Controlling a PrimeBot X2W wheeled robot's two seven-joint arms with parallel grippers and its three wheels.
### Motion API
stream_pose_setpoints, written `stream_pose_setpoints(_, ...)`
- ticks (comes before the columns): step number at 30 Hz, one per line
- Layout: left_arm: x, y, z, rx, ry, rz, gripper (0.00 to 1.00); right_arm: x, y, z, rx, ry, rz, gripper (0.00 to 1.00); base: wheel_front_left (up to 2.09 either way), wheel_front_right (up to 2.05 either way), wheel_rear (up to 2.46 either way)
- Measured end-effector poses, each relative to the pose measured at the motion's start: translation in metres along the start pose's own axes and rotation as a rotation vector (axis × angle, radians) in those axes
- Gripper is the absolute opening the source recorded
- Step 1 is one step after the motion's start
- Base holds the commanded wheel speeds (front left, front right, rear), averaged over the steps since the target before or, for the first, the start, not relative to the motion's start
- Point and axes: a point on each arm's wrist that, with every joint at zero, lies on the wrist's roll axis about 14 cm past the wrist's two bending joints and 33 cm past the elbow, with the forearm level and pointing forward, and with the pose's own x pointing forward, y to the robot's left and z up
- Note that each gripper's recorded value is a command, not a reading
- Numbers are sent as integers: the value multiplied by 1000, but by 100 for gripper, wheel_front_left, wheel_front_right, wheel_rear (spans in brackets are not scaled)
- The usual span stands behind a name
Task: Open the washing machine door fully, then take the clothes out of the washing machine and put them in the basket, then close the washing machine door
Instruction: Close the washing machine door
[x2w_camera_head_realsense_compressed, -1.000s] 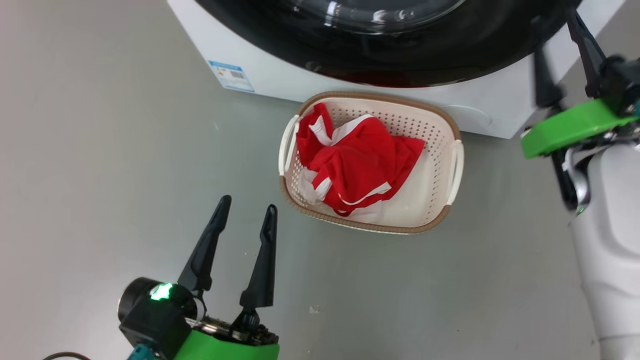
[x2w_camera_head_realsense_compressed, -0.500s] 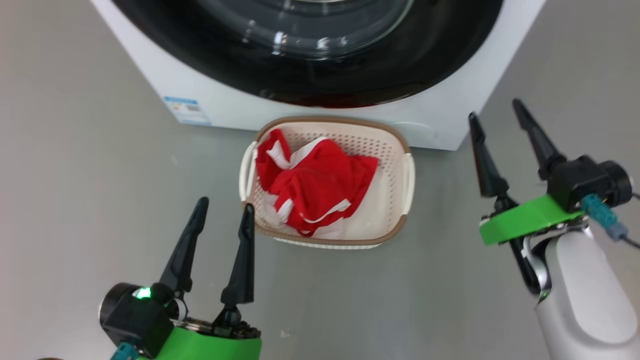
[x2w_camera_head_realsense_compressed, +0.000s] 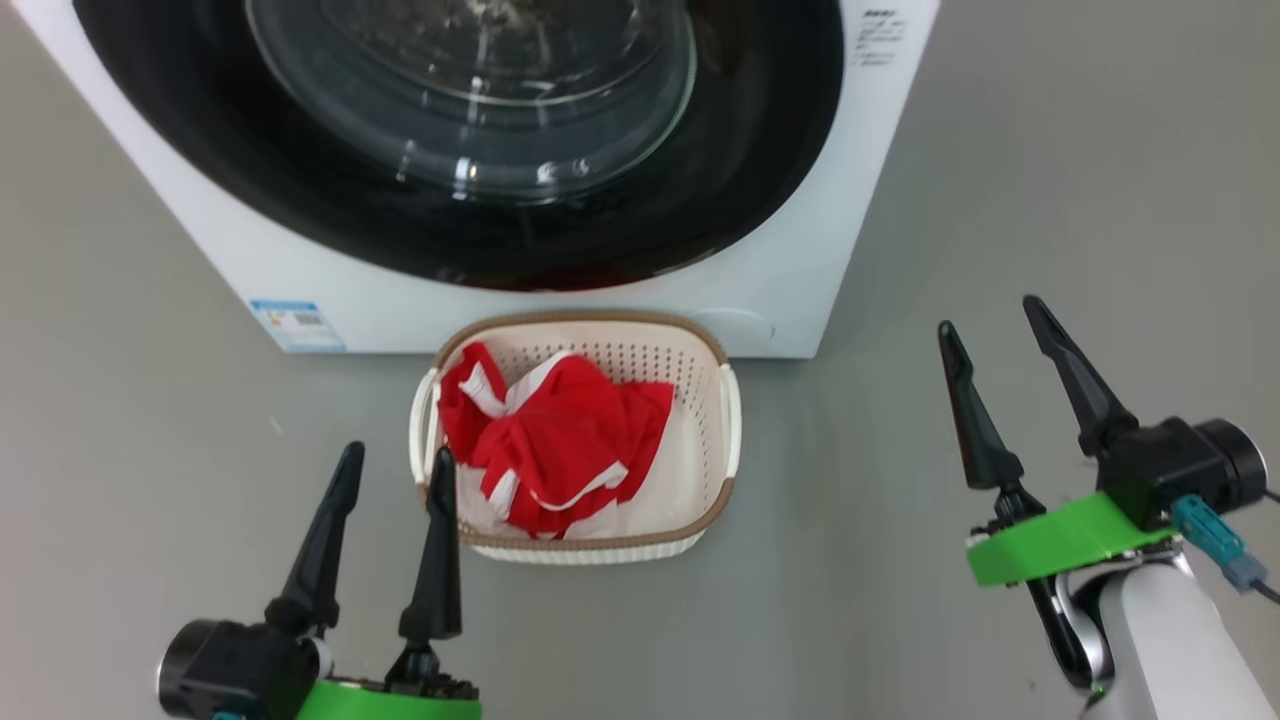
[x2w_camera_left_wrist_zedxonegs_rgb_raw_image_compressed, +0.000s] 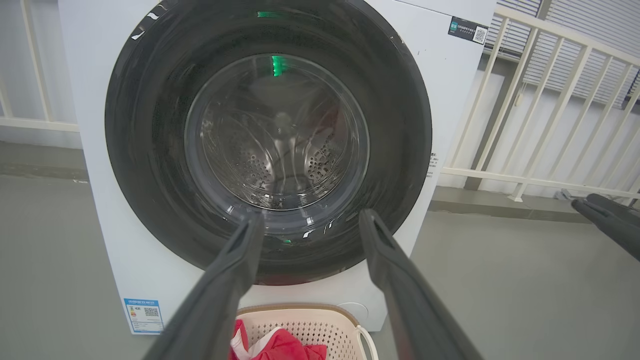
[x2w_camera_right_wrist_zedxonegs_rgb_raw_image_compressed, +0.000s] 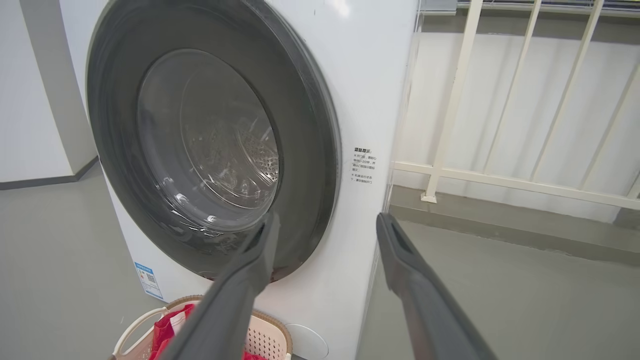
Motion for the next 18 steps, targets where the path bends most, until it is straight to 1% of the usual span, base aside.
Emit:
stream_pose_setpoints(9,-18,0,6,14,-1,-5,100,-44,-28,22,-19,-37,-103,100,0,0,0)
stream_pose_setpoints(14,-30,-1,13,15,-14,-10,100,-71,-33,29,-18,-49,-134,100,0,0,0)
stream_pose_setpoints(18,-36,-2,17,30,-24,-14,100,-84,-36,35,-22,-63,-149,100,0,0,0)
